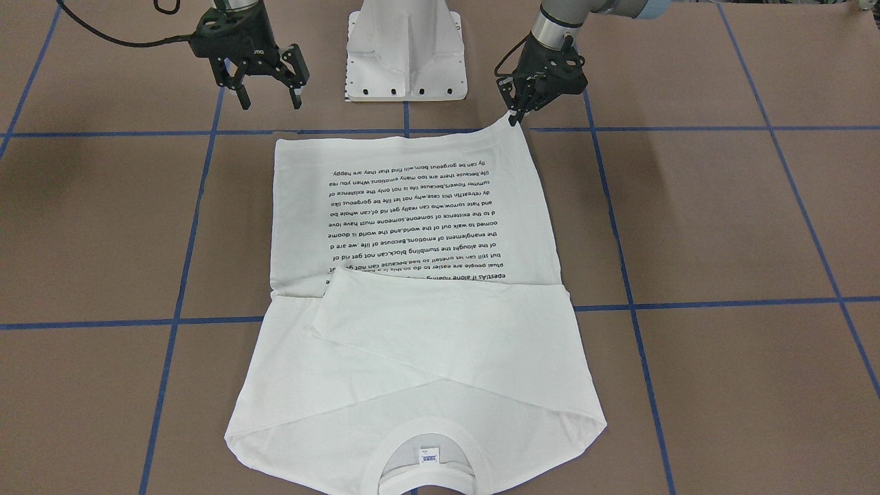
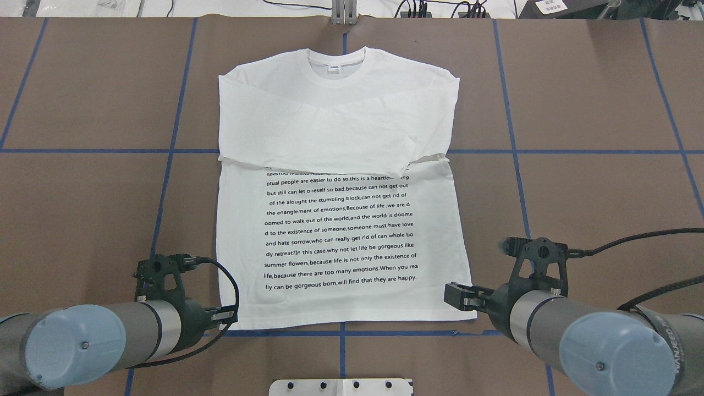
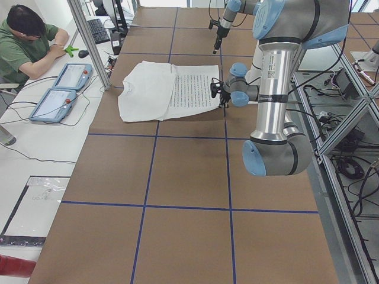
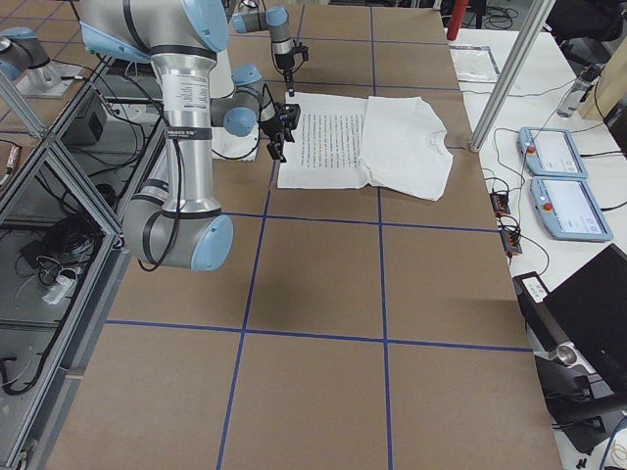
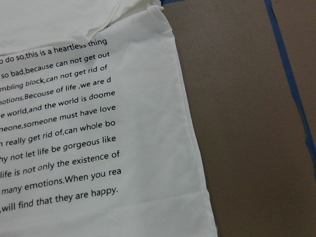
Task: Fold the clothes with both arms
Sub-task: 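Grasp the hem corners with both grippers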
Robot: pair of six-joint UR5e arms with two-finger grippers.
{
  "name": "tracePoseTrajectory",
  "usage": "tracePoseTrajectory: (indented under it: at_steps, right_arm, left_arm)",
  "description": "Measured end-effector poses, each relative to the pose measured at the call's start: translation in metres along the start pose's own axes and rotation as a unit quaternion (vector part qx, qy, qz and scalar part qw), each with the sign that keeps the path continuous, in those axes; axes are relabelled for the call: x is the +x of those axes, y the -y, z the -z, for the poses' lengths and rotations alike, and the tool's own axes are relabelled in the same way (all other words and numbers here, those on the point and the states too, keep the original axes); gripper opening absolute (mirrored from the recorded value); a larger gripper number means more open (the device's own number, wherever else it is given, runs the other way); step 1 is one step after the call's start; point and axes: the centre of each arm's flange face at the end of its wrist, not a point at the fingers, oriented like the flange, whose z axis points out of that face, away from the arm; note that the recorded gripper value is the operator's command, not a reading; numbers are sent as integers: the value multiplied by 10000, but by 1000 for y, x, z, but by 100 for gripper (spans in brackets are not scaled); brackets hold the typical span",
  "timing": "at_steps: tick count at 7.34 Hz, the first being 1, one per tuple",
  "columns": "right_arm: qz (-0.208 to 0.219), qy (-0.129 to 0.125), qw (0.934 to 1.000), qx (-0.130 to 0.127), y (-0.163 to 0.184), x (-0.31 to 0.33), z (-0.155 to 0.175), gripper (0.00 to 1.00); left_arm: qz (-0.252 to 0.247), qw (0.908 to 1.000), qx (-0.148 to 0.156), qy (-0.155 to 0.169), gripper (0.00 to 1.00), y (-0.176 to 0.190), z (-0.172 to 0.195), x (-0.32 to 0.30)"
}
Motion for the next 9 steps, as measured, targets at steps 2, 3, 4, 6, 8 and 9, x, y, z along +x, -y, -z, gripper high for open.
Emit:
tracePoseTrajectory:
  at_steps: [2, 3, 4, 6, 8, 9]
  right_arm:
    - [-43, 213, 9995, 225, -16, 27, -29, 74]
    - [-42, 272, 9991, 334, -21, 40, -47, 65]
    - [-7, 251, 9988, 414, -27, 48, -60, 62]
    - [84, 163, 9984, 541, -36, 55, -78, 62]
    - [144, 146, 9980, 605, -42, 54, -82, 61]
    - [182, 128, 9978, 631, -46, 54, -83, 61]
  left_arm:
    - [2, 9999, -102, -115, 0, -1, 10, 8]
    - [3, 9998, -117, -159, 0, -2, 12, 12]
    - [3, 9998, -121, -180, 0, -2, 12, 15]
    - [5, 9997, -121, -188, 0, -2, 12, 15]
    - [6, 9997, -126, -191, 0, -2, 12, 16]
    - [6, 9997, -126, -195, 0, -2, 13, 16]
